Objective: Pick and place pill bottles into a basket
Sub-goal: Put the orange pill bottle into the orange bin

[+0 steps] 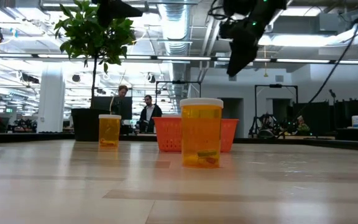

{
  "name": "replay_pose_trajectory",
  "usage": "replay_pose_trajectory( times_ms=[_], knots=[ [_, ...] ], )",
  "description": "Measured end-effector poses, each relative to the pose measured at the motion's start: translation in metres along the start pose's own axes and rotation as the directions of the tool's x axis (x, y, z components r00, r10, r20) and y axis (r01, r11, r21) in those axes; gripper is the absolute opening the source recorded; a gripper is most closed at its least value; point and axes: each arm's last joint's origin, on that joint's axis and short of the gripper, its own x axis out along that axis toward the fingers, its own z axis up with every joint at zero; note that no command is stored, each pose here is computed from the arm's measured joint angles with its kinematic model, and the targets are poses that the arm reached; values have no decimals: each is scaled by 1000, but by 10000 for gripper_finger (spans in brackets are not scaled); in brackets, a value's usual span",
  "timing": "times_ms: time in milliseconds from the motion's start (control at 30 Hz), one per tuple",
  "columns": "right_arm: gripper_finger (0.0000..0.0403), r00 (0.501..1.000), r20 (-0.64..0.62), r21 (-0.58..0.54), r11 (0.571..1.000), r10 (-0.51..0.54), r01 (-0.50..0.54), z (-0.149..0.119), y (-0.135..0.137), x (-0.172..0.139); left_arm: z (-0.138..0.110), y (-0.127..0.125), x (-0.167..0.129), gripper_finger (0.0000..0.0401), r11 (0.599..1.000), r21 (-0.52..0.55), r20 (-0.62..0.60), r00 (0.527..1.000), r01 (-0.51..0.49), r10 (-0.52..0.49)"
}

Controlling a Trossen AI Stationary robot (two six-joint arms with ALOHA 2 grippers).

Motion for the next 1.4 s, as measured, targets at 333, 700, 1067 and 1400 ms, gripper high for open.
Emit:
replay_pose_trajectory(
  times_ms=[333,700,1067,1400],
  knots=[
    [242,989,-116,-170,979,95,-114,19,-11,36,0,2,0,249,998,5,10,998,-57,57],
    [292,965,-228,-220,959,127,-178,18,2,73,0,2,0,249,998,5,10,998,-61,61],
    [320,952,-292,-233,959,93,-164,14,-3,99,0,2,0,249,998,5,9,998,-61,61],
    [321,953,-290,-273,947,90,-172,14,-7,110,0,2,0,249,998,5,9,998,-61,61]
  ],
)
